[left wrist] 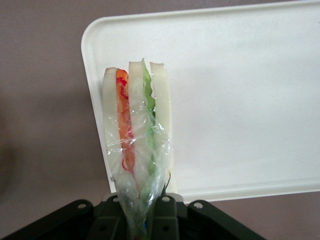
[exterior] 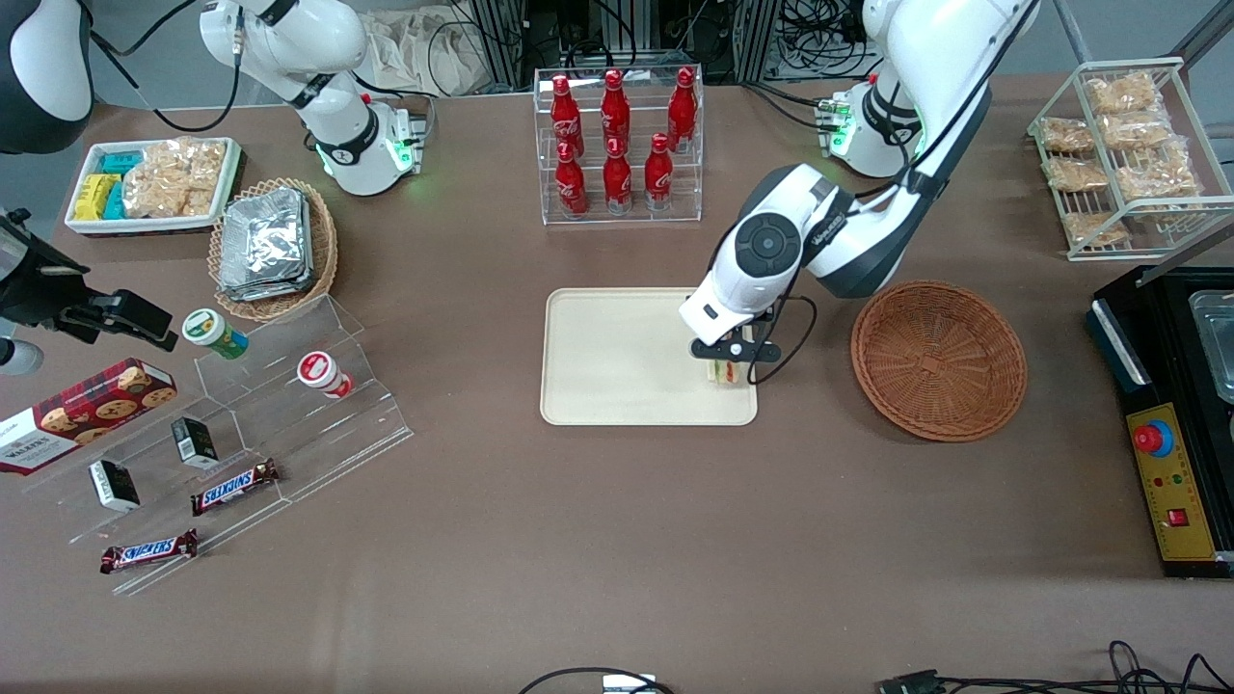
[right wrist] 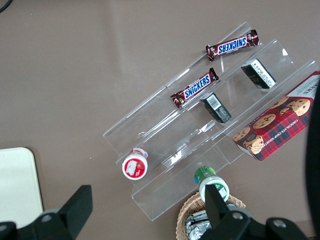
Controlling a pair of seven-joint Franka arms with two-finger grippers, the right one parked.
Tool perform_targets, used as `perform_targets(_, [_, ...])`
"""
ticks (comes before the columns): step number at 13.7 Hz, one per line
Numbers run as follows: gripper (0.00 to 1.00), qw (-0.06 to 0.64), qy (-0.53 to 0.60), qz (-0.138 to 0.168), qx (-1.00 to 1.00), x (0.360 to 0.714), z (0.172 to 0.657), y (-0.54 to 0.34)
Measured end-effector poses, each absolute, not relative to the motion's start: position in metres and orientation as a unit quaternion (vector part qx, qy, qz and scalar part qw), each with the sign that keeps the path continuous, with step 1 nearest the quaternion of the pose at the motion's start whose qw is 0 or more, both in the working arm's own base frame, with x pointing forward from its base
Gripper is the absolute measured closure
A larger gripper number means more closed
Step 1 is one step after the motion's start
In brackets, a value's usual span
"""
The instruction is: Place sandwich from basket to tray
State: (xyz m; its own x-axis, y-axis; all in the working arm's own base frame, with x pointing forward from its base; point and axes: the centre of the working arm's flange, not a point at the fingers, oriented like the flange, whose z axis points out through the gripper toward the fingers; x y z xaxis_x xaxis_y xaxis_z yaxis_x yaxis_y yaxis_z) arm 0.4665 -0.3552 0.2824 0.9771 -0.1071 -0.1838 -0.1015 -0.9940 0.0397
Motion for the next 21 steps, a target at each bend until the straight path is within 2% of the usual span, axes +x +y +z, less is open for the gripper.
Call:
perform_targets(6, [0.81,0.019,-0.049,-0.101,0.994,0.477,0.240,-0.341])
perform_targets(9, [0.81,0.023,-0.046,-0.098,0.994,0.480,0.235,-0.338])
perform_targets(11, [0.66,0.024,-0.043,-0.095,0.994,0.484,0.239,-0.337])
perform_targets(13, [0.43,0.014,-0.038,-0.095,0.995,0.490,0.255,-0.330])
perform_targets(15, [0.24,-0.012,-0.033,-0.094,0.995,0.501,0.305,-0.323])
perform_targets(17, [0.04,-0.039,-0.021,-0.089,0.995,0.511,0.385,-0.315])
perform_targets(18, [0.00,-0.044,-0.005,-0.085,0.995,0.517,0.428,-0.305])
perform_targets(21, [0.00,-0.033,0.058,-0.067,0.996,0.540,0.539,-0.234])
